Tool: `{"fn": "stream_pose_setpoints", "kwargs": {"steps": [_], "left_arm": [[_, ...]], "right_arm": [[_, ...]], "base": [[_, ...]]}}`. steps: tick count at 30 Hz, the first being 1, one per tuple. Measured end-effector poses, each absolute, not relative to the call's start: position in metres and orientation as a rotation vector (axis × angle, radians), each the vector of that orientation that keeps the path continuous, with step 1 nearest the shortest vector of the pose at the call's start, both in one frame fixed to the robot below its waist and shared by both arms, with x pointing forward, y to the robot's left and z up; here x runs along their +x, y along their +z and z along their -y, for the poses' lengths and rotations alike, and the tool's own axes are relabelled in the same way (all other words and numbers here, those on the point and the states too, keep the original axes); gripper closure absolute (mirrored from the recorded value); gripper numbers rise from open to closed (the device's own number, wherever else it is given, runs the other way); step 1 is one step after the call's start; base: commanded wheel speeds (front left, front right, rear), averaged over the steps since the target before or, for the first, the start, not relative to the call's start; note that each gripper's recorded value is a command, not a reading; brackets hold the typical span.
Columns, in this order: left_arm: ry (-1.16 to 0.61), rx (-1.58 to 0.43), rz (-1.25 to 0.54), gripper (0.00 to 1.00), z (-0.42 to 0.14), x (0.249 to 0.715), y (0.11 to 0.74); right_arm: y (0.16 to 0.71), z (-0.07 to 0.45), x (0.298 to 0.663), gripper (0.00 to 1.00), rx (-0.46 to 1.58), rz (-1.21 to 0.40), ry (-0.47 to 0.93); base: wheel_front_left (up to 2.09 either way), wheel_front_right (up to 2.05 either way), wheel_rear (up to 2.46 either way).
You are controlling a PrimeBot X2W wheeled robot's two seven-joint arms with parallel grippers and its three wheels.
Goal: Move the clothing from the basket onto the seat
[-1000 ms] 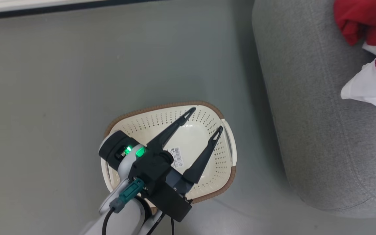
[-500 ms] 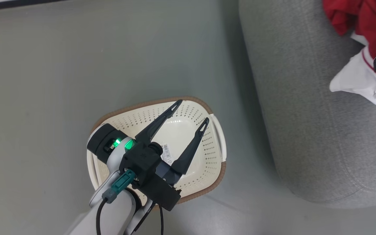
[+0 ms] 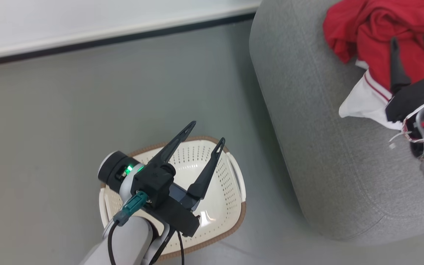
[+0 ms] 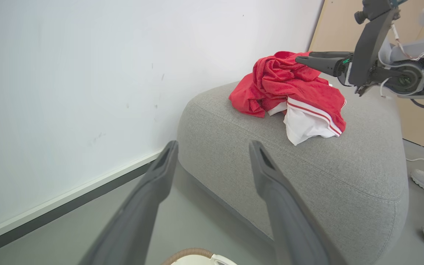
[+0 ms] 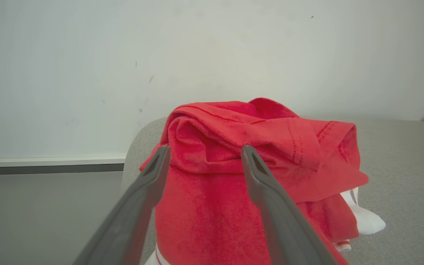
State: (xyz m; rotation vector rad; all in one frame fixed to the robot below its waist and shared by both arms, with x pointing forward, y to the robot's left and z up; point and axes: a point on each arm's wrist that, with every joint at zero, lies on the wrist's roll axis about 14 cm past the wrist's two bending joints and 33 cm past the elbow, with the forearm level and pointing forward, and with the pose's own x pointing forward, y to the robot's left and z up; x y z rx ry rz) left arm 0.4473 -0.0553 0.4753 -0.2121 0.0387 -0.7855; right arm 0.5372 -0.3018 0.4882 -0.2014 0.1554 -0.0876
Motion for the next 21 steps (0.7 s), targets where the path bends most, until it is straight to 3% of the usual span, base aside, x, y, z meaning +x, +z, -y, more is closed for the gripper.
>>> {"fn": "stream_pose_setpoints", "kwargs": {"steps": [10, 21], "left_arm": [[-0.654, -0.215, -0.026, 0.00, 0.024, 0.440, 0.492], [-0.421, -0.193, -0.044, 0.00, -0.046, 0.420, 0.491]], "right_arm": [[0.514, 0.248, 0.515, 0.00, -0.115, -0.062, 0.020], [0.510, 0.187, 0.470, 0.00, -0.019, -0.035, 0.129]], "base": [[0.00, 0.00, 0.00], [0.00, 0.00, 0.00]]}}
